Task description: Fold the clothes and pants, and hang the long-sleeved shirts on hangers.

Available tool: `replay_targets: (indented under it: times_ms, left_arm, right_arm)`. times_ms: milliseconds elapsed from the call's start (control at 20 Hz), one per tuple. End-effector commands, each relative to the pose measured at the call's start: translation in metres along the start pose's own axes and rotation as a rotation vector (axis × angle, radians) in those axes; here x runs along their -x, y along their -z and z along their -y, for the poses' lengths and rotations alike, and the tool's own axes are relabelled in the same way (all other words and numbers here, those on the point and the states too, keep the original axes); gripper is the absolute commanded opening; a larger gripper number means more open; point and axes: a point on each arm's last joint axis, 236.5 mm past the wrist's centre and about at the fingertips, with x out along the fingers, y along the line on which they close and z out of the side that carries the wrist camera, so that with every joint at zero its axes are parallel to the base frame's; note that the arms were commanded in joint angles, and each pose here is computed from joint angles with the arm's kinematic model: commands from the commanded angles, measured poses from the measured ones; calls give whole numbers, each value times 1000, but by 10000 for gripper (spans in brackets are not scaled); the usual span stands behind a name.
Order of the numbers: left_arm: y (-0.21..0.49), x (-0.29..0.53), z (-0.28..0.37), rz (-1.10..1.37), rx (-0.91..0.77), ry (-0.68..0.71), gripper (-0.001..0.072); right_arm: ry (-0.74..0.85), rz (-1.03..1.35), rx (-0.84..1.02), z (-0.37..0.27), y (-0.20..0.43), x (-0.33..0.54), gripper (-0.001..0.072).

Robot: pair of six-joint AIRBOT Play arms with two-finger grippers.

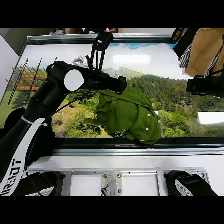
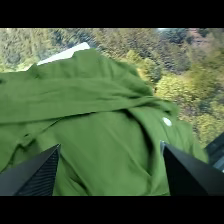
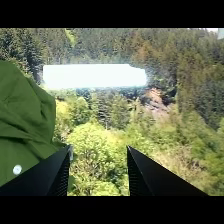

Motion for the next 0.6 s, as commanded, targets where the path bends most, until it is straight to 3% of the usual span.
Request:
replay_targets:
  times_ms: [0,150,300,400,550]
  left_arm:
    - [21,-25,-51,-80,91,-74,692]
    - [62,-45,-117,-184,232,-164,692]
    - [106,-70,-164,-277,425,-177,692]
    - [122,-89,-177,-311,562,-118,692]
    - [127,-118,-183,-340,644,-25,692]
  right_arm:
    - [-35,-53,28,-9,9,-19,368]
    - [-119,-210,-33,-12,51,-58,369]
    - [-274,-368,-234,-7,104,-104,381]
    - [-369,-459,-379,-5,136,-127,720]
    - [-468,-566,-451,-15,180,-149,719]
